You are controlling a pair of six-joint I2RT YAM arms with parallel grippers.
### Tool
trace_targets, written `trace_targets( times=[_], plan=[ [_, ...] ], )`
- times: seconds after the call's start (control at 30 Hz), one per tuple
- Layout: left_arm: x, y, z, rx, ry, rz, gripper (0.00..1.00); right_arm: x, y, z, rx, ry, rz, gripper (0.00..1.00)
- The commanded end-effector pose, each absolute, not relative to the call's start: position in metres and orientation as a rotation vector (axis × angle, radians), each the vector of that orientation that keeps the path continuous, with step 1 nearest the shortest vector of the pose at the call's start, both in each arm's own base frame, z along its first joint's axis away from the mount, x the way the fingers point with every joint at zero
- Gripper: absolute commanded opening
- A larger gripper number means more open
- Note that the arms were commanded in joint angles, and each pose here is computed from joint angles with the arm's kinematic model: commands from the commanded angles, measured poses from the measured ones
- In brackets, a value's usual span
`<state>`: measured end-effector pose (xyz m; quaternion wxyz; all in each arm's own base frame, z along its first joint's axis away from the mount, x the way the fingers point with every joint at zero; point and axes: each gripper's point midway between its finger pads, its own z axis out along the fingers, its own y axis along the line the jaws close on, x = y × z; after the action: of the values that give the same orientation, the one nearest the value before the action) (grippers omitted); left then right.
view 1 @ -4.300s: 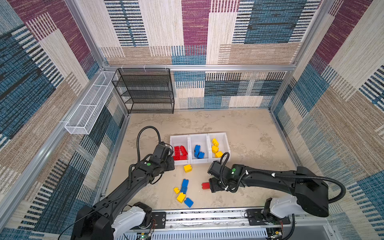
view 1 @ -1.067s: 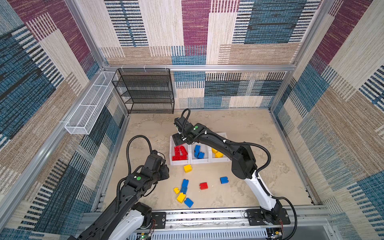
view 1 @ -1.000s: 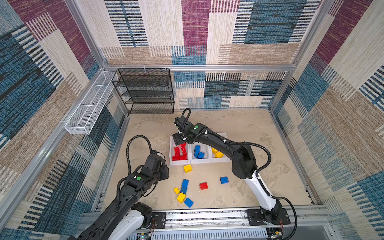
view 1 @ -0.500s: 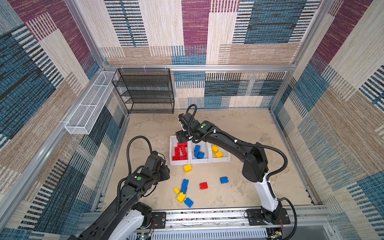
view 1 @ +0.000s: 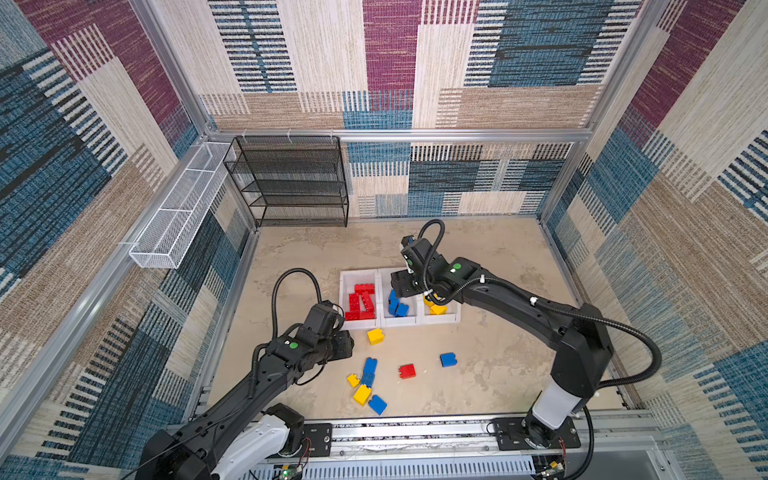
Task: Sort the legos into containers by color
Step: 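Withdraw the right gripper while the left gripper reaches toward the yellow brick beside the bins, then grasp the yellow brick beside the bins with the left gripper and lift it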
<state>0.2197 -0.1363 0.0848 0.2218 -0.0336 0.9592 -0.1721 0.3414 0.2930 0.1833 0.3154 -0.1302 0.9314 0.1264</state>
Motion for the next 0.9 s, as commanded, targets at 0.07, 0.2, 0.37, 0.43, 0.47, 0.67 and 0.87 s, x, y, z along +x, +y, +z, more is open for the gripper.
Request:
trace_targets(
  times=[0.07,0.2,0.37,0.43,0.47,0.67,0.87],
  plan=[
    [0.234,-0.167,0.087,-0.032,2.642,-0.534,0.54,0.334,0.262,0.187,-0.188,2.427,0.357,0.82],
    [0.239,-0.185,0.083,0.028,2.659,-0.521,0.56,0.324,0.241,0.184,-0.126,2.432,0.347,0.83],
    [0.244,-0.200,0.079,0.070,2.665,-0.495,0.60,0.313,0.226,0.179,-0.065,2.441,0.351,0.83],
    [0.246,-0.204,0.076,0.080,2.664,-0.478,0.61,0.308,0.221,0.176,-0.050,2.445,0.356,0.83],
    [0.247,-0.206,0.074,0.075,2.665,-0.469,0.62,0.306,0.219,0.176,-0.040,2.446,0.357,0.83],
    [0.252,-0.212,0.062,0.031,2.686,-0.422,0.69,0.297,0.211,0.175,-0.017,2.449,0.357,0.84],
    [0.259,-0.210,0.053,-0.014,2.691,-0.356,0.70,0.293,0.206,0.173,0.001,2.451,0.361,0.84]
  ],
)
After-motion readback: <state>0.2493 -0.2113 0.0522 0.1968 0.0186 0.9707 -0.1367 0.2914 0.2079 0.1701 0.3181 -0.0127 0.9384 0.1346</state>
